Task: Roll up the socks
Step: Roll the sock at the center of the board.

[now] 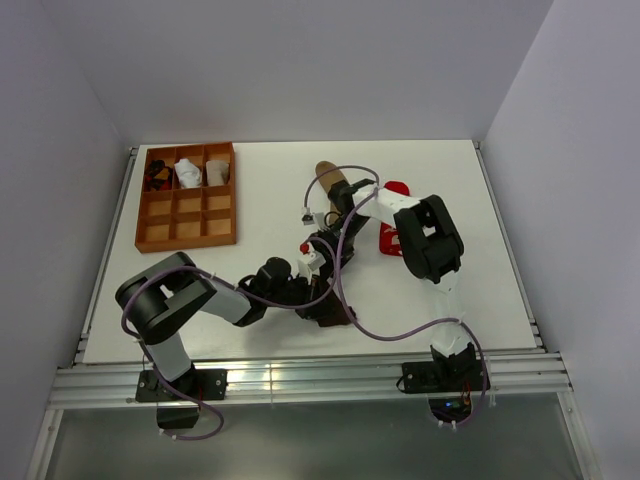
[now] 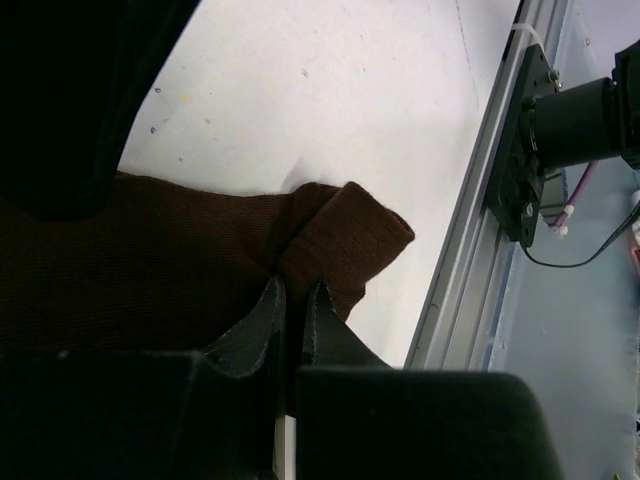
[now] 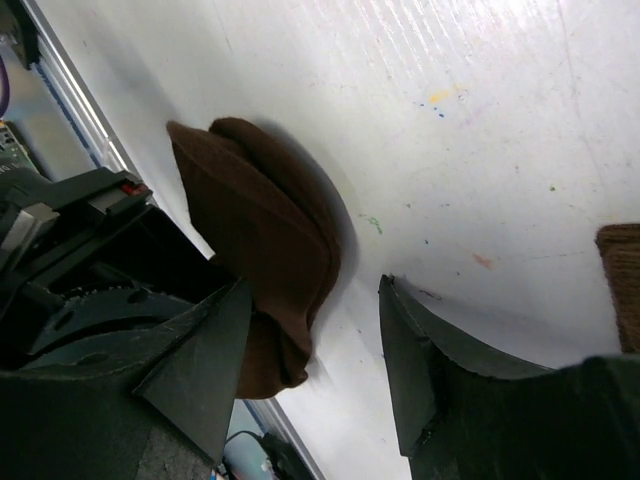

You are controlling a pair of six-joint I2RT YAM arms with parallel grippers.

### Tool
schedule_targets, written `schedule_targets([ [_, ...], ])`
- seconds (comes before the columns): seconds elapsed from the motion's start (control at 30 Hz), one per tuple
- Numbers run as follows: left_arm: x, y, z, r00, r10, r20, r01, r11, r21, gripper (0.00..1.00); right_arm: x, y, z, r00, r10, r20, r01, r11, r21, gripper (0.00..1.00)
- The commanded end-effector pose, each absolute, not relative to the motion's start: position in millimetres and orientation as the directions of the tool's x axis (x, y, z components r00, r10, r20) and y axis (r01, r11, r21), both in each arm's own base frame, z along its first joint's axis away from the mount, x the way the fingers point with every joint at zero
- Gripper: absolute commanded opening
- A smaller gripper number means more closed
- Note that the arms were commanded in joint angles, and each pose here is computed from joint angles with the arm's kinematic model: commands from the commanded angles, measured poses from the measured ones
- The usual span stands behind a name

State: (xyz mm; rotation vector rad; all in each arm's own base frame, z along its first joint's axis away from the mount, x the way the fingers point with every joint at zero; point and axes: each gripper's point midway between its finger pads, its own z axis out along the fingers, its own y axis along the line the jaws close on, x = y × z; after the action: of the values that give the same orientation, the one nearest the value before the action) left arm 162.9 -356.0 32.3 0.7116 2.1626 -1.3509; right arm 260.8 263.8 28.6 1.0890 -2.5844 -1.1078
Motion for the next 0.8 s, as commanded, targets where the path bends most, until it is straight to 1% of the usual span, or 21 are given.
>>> schedule_targets([
  [0.0, 141.8, -344.8, 6.3, -0.758, 0.272, -0.593, 0.650, 0.384, -0.655, 0.00, 265.8, 263.0, 19.4, -0.720, -0.674, -0.166, -0.605, 0.491, 0.627, 0.63],
  [0.13, 141.3, -344.9, 7.5, -0.756, 0.273, -0.594, 0.652, 0.380, -0.656, 0.00, 261.7, 267.1, 17.0, -0.708, -0.687, -0.161, -0.620, 0.497, 0.607, 0.64],
  [0.23, 142.0, -345.5, 8.6, -0.754, 0.274, -0.596, 0.655, 0.379, -0.654, 0.00, 256.7, 266.2, 12.6, -0.704, -0.697, -0.135, -0.619, 0.509, 0.598, 0.64],
  [0.37, 140.7, -345.8, 10.3, -0.752, 0.275, -0.600, 0.658, 0.372, -0.655, 0.00, 254.8, 264.9, 5.1, -0.695, -0.707, -0.129, -0.643, 0.531, 0.552, 0.64],
  [0.5, 139.9, -346.5, 10.1, -0.751, 0.277, -0.599, 0.659, 0.368, -0.656, 0.00, 251.2, 265.5, 0.3, -0.696, -0.710, -0.108, -0.636, 0.541, 0.550, 0.61],
  [0.63, 139.8, -347.1, 11.3, -0.751, 0.276, -0.599, 0.659, 0.365, -0.658, 0.00, 250.2, 265.3, -4.5, -0.690, -0.717, -0.099, -0.644, 0.546, 0.535, 0.53],
  [0.73, 139.4, -347.6, 11.5, -0.750, 0.280, -0.599, 0.660, 0.363, -0.658, 0.00, 250.1, 265.0, -7.8, -0.688, -0.720, -0.090, -0.648, 0.554, 0.523, 0.40],
  [0.77, 139.0, -347.7, 11.2, -0.751, 0.281, -0.598, 0.660, 0.364, -0.657, 0.00, 250.4, 264.7, -8.9, -0.690, -0.719, -0.085, -0.646, 0.558, 0.521, 0.34],
])
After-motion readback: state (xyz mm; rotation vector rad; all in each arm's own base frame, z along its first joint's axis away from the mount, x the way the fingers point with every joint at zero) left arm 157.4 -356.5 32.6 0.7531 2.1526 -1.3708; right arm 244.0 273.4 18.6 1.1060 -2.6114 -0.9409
